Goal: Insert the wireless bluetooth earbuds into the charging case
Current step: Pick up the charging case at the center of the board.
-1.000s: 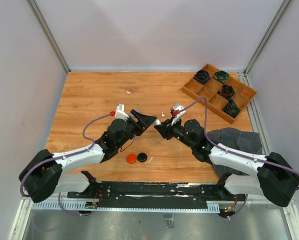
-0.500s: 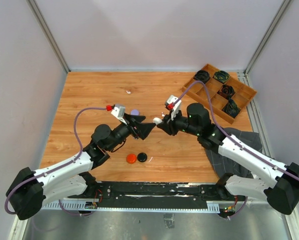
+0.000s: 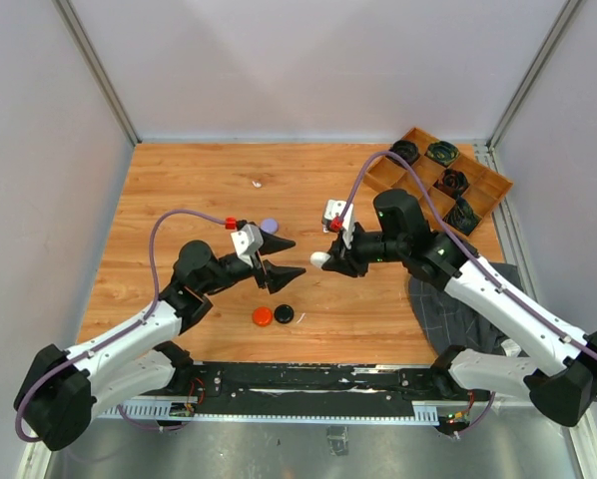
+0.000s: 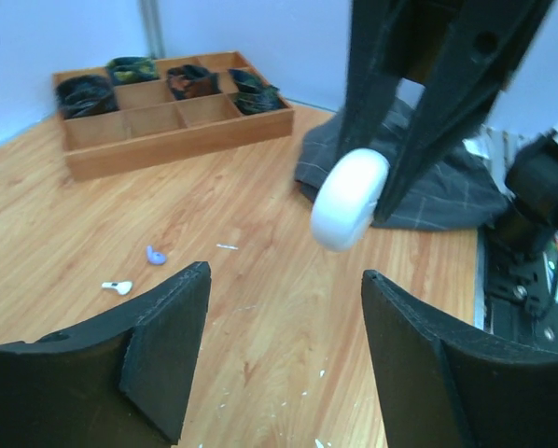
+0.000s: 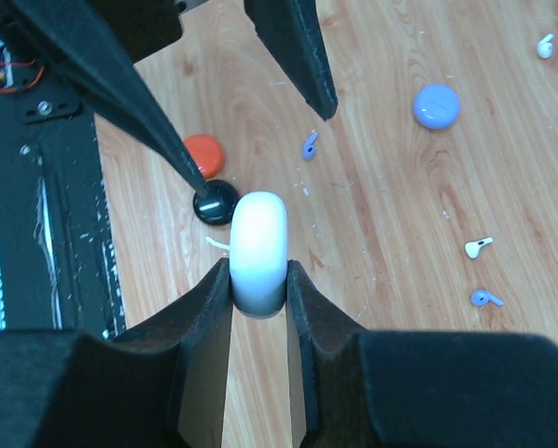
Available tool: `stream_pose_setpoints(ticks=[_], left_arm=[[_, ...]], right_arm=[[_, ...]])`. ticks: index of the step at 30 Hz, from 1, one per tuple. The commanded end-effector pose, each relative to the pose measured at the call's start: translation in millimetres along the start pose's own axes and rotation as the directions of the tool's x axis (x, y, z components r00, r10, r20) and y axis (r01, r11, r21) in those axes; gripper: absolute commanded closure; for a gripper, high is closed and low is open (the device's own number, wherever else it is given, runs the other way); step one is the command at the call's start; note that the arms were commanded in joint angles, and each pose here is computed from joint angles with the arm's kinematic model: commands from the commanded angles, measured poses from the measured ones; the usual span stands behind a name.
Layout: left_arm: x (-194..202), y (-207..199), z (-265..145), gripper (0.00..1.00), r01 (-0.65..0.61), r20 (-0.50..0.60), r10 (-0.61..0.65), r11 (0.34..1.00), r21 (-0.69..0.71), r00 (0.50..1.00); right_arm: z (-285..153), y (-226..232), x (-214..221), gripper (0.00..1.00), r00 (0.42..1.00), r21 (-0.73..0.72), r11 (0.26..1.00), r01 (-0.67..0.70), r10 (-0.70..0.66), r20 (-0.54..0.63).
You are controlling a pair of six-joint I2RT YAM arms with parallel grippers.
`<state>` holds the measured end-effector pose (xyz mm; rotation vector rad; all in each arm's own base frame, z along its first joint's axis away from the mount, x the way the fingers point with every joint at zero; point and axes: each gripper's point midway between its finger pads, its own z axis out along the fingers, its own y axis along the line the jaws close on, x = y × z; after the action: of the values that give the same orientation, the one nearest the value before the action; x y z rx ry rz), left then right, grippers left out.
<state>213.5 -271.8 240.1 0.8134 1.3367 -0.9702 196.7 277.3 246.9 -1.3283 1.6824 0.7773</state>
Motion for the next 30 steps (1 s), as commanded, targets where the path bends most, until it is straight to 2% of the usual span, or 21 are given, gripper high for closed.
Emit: stream_pose_setpoints(ticks=[1, 7, 17, 27, 30], left_arm=[[0, -31, -1, 0.33, -0.071, 0.005, 0.071, 0.972, 0.226, 0.997], [3, -36, 5, 0.51, -0.057, -0.012, 0.063, 0.956, 0.288, 0.998], [0, -42, 11, 0.57, -0.036, 0.004, 0.037, 0.937, 0.346, 0.999], [8, -42, 13, 0.7, -0.004, -0.019, 0.011, 0.936, 0.353, 1.0], [7, -42, 12, 0.76, -0.007, -0.015, 0.013, 0.939, 0.345, 1.0]], right_arm=[[-7, 12, -1, 0.96, 0.997, -0.1, 0.993, 0.067, -0.069, -0.023], [-2, 15, -5, 0.96, 0.995, -0.156, 0.984, 0.088, -0.093, -0.022], [9, 15, -2, 0.98, 0.993, -0.215, 0.972, 0.1, -0.111, -0.042], [15, 13, -4, 0.96, 0.994, -0.228, 0.969, 0.093, -0.105, -0.041], [15, 14, -4, 0.93, 0.994, -0.229, 0.969, 0.09, -0.101, -0.037]])
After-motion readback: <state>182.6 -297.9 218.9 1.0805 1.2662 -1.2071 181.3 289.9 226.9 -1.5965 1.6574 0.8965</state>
